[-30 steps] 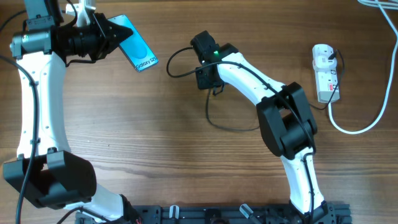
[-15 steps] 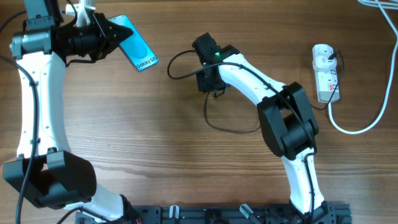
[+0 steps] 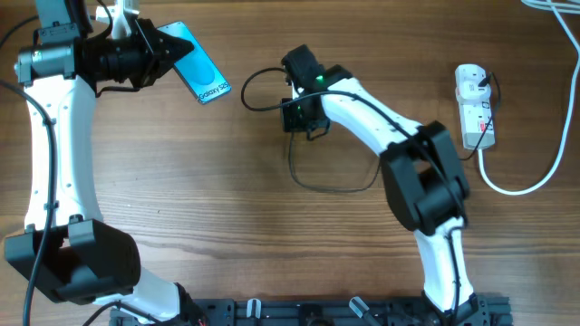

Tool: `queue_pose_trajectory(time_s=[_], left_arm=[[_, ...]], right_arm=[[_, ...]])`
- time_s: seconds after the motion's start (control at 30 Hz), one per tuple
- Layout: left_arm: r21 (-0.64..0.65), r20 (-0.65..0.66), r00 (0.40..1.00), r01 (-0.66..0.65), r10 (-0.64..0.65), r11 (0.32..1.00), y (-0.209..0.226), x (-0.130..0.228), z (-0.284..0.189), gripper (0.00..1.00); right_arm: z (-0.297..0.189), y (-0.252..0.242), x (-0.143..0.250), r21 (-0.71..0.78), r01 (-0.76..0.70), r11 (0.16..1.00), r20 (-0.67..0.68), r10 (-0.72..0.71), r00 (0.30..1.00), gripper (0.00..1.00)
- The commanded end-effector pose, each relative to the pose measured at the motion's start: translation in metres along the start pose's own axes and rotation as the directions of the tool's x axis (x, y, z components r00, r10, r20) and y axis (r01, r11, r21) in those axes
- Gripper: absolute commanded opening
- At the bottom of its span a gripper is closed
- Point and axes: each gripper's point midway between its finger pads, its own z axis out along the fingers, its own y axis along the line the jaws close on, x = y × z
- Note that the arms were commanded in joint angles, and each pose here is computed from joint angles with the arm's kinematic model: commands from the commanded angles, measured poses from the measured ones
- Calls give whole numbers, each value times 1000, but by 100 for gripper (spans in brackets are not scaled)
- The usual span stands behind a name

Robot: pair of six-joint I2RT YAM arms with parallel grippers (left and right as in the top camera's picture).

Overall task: Plug charger to phone and switch on socket
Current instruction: 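Lower the right gripper onto the USB-C plug and grasp it, then lift the plug with the right gripper toward the phone's bottom port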

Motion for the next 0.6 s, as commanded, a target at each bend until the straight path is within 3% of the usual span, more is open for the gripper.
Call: queue_pose_trajectory(time_s=[0.0, 0.13, 0.3, 0.43, 0.57], left_arm=[[41, -8, 1000, -16, 17, 999, -12, 2, -3, 4], [41, -8, 1000, -16, 17, 999, -12, 2, -3, 4], [43, -11, 1000, -22, 23, 999, -13, 3, -2, 4], [162, -60, 985, -151, 162, 975, -37, 18, 2, 4], [275, -84, 959, -239, 271, 931, -57, 32, 3, 4]], right_arm=[[-93, 40, -24, -227, 138, 964, 142, -107, 984, 4], [-149, 58, -18, -447, 224, 866, 175, -161, 971, 4], [-201, 55, 0, -580, 285, 763, 202, -205, 958, 5], [-214, 59, 22, -624, 296, 723, 203, -216, 955, 5], [-231, 71, 54, -723, 325, 610, 254, -203, 946, 5]])
